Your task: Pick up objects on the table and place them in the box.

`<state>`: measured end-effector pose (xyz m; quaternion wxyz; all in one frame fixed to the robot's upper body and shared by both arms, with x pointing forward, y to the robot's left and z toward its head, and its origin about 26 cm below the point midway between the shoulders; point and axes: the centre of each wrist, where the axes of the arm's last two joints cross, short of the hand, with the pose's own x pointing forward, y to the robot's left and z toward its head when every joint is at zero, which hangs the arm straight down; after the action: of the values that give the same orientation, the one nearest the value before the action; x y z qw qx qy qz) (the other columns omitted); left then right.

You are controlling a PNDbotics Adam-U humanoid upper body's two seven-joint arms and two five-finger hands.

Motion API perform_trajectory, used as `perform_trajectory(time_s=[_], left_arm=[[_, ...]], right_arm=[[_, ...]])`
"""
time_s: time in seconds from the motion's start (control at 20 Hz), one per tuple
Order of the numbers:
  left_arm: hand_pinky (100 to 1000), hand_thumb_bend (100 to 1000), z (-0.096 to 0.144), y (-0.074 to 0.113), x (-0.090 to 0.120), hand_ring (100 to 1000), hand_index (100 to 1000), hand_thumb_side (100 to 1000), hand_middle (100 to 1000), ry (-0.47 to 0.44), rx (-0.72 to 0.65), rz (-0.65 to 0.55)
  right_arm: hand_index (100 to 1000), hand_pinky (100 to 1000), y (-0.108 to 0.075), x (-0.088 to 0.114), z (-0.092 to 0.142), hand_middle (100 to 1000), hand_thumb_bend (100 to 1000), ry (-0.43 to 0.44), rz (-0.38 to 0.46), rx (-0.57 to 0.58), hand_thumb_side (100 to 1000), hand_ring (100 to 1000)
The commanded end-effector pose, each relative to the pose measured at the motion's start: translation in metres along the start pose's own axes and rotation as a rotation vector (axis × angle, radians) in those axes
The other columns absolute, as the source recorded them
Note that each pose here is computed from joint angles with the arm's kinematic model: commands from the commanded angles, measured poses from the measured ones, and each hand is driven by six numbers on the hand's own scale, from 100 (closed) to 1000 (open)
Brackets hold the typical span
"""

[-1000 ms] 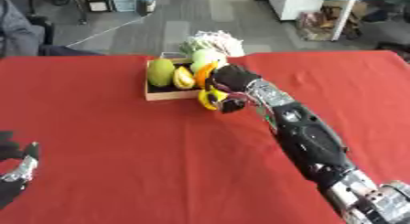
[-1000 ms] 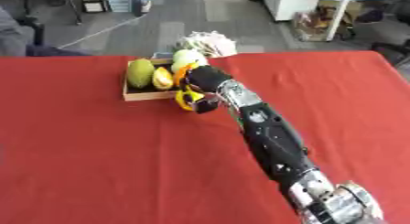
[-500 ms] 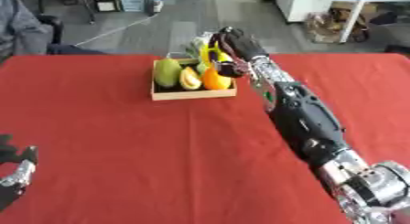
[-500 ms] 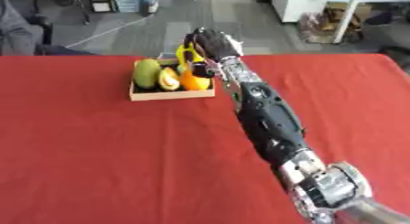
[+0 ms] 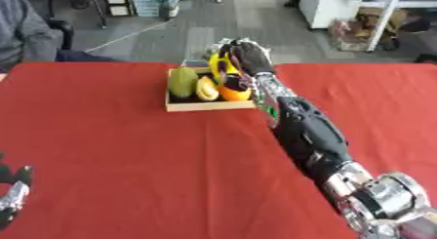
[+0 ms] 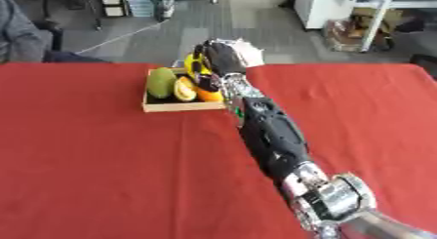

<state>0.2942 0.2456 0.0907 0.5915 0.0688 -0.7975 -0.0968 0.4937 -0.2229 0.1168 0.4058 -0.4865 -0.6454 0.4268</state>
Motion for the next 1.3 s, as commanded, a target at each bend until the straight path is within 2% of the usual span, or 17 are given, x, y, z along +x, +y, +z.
perform_trajectory(time_s=[0.05,0.2,0.35,0.65,0.85,0.9,0.95,1.05,1.3], left_arm=[[749,383,-0.003,0.001,0.009,519,679,100,502,-0.037,-0.012,-0.003],[749,384,-0.003,0.001,0.009,519,679,100,501,-0.036,-0.013,-0.004],[749,385,-0.003,0.001,0.009,518,678,100,500,-0.035,-0.012,-0.006],[748,385,-0.003,0.002,0.008,518,678,100,500,-0.035,-0.007,-0.008],[748,389,-0.002,0.003,0.007,518,678,100,499,-0.029,0.001,-0.010],[748,380,-0.001,0.004,0.006,518,678,100,499,-0.027,0.004,-0.012],[748,392,-0.001,0.004,0.005,518,678,100,499,-0.023,0.008,-0.013],[748,395,0.001,0.006,0.003,518,678,100,499,-0.014,0.020,-0.017],[748,405,0.006,0.010,-0.003,533,678,100,499,0.009,0.042,-0.030]], right_arm=[[716,708,-0.010,0.002,-0.007,596,100,-0.005,0.038,0.011,100,624],[775,725,-0.008,0.002,-0.006,688,100,-0.001,0.068,0.054,100,683],[809,737,-0.009,0.002,-0.007,742,100,-0.007,0.099,0.063,100,721],[813,742,-0.014,0.000,-0.008,751,100,-0.015,0.123,0.039,100,731],[801,737,-0.026,-0.001,-0.010,726,100,-0.052,0.098,-0.009,100,710],[796,735,-0.030,-0.002,-0.010,718,100,-0.067,0.082,-0.022,171,703],[789,732,-0.035,-0.002,-0.011,704,100,-0.085,0.062,-0.041,100,690],[774,725,-0.045,-0.003,-0.010,673,100,-0.127,-0.005,-0.077,100,663],[750,714,-0.070,-0.006,0.008,624,100,-0.228,-0.259,-0.143,100,620]])
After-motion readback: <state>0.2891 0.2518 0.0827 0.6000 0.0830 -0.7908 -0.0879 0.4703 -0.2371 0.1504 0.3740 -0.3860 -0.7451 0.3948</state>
